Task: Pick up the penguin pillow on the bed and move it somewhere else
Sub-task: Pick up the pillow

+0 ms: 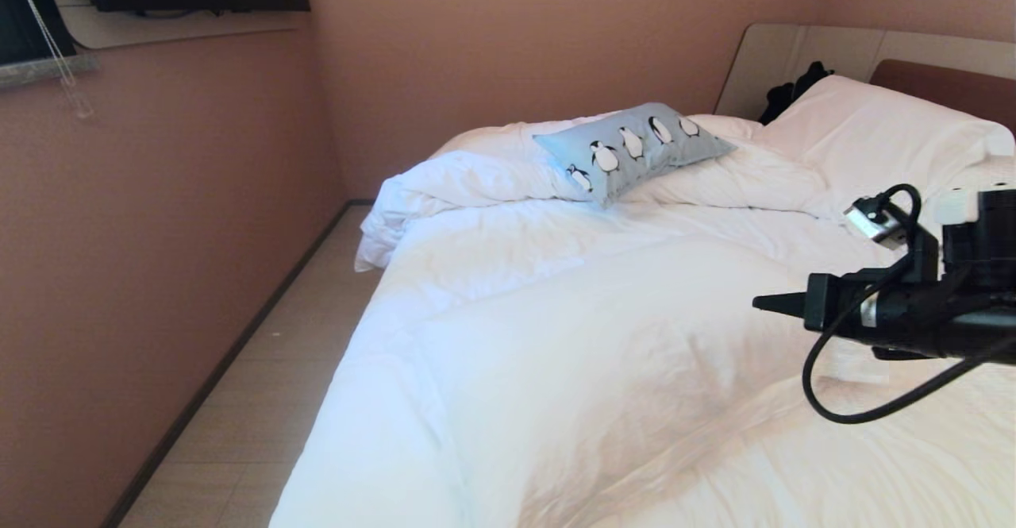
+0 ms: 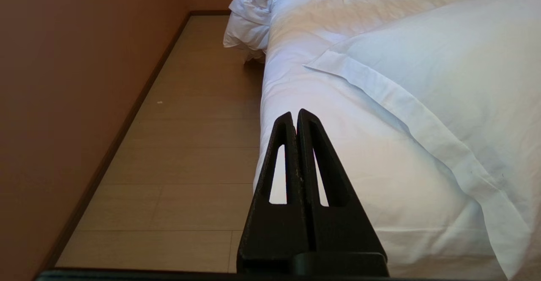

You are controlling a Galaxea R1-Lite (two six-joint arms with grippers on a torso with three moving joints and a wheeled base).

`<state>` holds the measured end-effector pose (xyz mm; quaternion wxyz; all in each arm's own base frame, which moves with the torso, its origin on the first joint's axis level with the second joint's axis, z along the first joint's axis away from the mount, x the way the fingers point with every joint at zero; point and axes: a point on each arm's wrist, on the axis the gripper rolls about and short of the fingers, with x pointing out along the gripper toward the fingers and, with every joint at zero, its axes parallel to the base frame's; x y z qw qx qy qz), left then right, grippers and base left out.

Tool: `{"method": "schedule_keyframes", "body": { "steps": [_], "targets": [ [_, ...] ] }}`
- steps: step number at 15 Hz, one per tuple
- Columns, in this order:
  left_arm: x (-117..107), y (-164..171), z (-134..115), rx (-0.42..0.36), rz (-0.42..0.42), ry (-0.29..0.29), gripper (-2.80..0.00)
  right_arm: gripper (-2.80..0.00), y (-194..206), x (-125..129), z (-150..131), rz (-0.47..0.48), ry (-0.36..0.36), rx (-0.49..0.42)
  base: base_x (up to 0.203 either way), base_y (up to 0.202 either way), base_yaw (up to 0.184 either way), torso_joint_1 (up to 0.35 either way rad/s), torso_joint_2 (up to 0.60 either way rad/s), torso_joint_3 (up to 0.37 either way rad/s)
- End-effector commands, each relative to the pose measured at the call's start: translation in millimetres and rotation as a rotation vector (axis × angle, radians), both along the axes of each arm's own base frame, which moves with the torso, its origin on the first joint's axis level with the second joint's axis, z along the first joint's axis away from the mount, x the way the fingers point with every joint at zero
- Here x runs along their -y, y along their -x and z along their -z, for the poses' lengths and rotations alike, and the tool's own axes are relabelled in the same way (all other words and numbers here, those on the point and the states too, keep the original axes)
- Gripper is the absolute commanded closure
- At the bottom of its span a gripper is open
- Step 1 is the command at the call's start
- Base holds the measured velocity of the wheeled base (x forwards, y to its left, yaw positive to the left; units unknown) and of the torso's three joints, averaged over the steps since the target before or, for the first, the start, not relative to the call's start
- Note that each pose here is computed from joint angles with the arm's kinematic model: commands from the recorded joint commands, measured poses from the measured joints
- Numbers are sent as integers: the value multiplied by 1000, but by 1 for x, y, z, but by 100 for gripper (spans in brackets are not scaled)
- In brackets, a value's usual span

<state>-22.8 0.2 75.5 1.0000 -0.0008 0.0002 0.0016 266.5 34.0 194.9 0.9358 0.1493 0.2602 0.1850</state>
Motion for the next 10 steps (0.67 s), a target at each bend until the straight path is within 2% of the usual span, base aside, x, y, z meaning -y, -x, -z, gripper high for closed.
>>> {"method": "schedule_keyframes", "body": {
  "steps": [1, 4, 7, 8, 10],
  "targets": [
    [0, 0, 0, 0, -1, 0, 0, 0, -22, -6, 25, -36, 39, -38, 0, 0, 0, 0, 0, 0],
    [0, 0, 0, -1, 0, 0, 0, 0, -28, -29, 45, -73, 72, -90, 0, 0, 0, 0, 0, 0],
    [0, 0, 0, 0, -1, 0, 0, 0, -29, -38, 60, -86, 98, -132, 0, 0, 0, 0, 0, 0],
    [0, 0, 0, -1, -1, 0, 0, -280, -32, -40, 65, -88, 102, -142, 0, 0, 0, 0, 0, 0],
    [0, 0, 0, 0, -1, 0, 0, -280, -41, -43, 73, -56, 121, -114, 0, 0, 0, 0, 0, 0]
  ]
}}
